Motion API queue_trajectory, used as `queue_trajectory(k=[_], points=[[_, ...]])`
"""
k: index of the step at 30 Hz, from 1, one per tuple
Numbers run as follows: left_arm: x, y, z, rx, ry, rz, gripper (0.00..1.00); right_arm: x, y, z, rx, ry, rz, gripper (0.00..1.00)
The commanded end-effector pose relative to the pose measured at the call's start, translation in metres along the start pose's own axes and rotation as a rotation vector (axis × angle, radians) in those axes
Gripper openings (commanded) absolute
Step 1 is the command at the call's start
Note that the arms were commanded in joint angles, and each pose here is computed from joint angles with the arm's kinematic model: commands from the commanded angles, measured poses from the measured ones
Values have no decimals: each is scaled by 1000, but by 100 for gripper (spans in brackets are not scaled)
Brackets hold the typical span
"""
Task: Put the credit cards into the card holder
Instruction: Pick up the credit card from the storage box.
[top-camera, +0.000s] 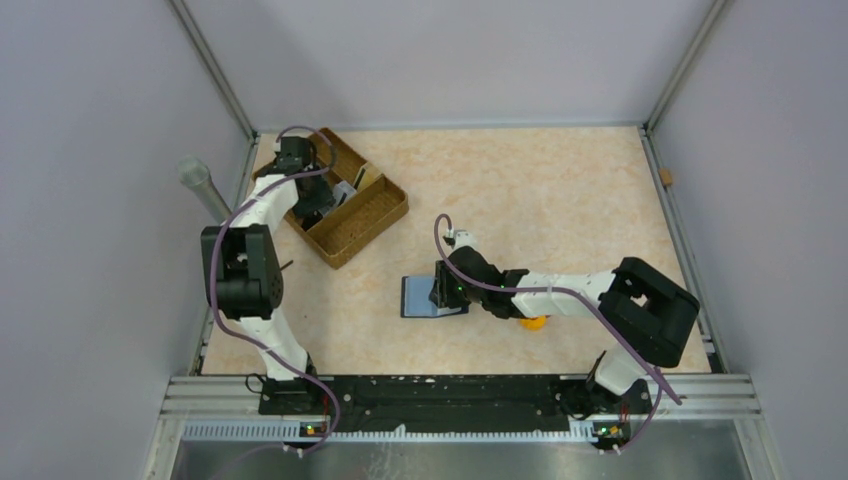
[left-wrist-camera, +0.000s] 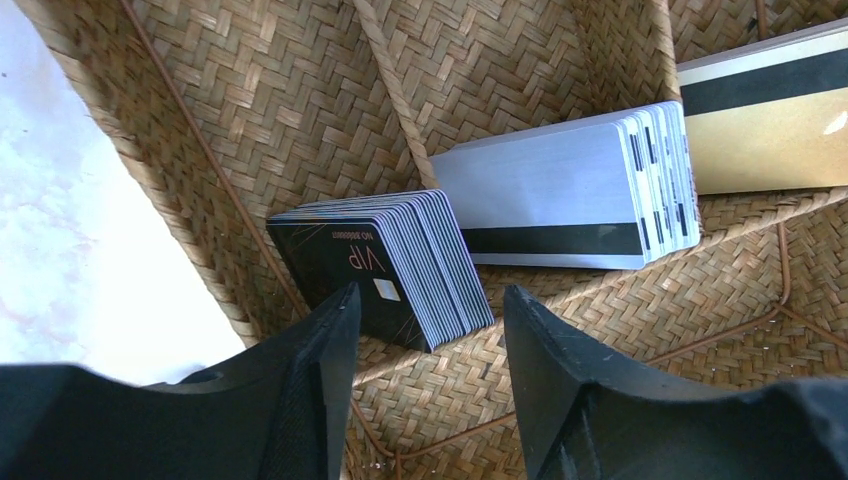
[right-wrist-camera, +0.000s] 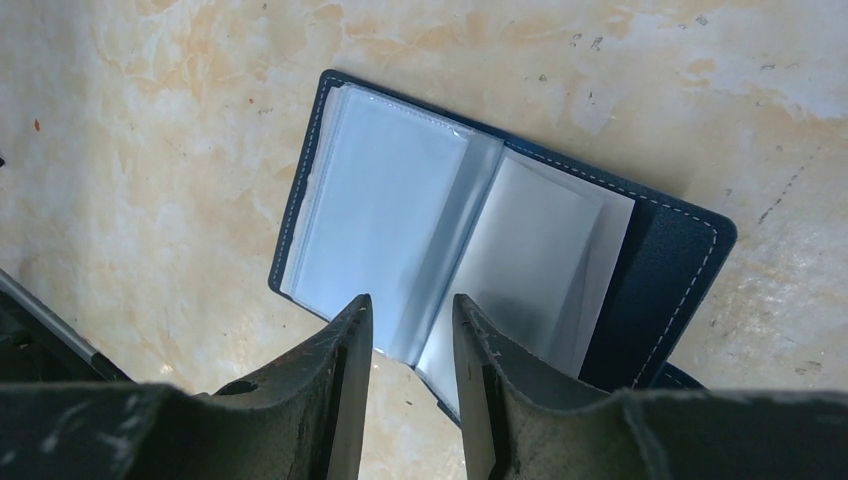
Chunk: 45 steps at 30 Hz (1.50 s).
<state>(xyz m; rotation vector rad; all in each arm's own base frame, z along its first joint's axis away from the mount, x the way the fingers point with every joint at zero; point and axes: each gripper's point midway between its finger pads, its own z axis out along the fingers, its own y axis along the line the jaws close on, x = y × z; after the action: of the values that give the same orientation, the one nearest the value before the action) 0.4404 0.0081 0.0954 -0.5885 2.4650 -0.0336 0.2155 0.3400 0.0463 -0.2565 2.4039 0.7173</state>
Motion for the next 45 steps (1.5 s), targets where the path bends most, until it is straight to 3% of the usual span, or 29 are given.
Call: queue_trajectory(k=[1, 7, 19, 37, 45], points=[[1, 0, 9, 3, 15, -17, 60, -14, 14, -10, -44, -45, -15, 35], [5, 0, 15, -5, 41, -19, 63, -14, 15, -10, -46, -46, -14, 35], [-6, -27, 0, 152, -2, -7, 56, -14, 15, -9, -48, -43, -13, 36], [-14, -30, -9, 175, -43, 5, 56, -14, 16, -9, -51, -39, -15, 36], [-17, -30, -13, 173, -61, 4, 52, -14, 17, -9, -55, -37, -15, 36]])
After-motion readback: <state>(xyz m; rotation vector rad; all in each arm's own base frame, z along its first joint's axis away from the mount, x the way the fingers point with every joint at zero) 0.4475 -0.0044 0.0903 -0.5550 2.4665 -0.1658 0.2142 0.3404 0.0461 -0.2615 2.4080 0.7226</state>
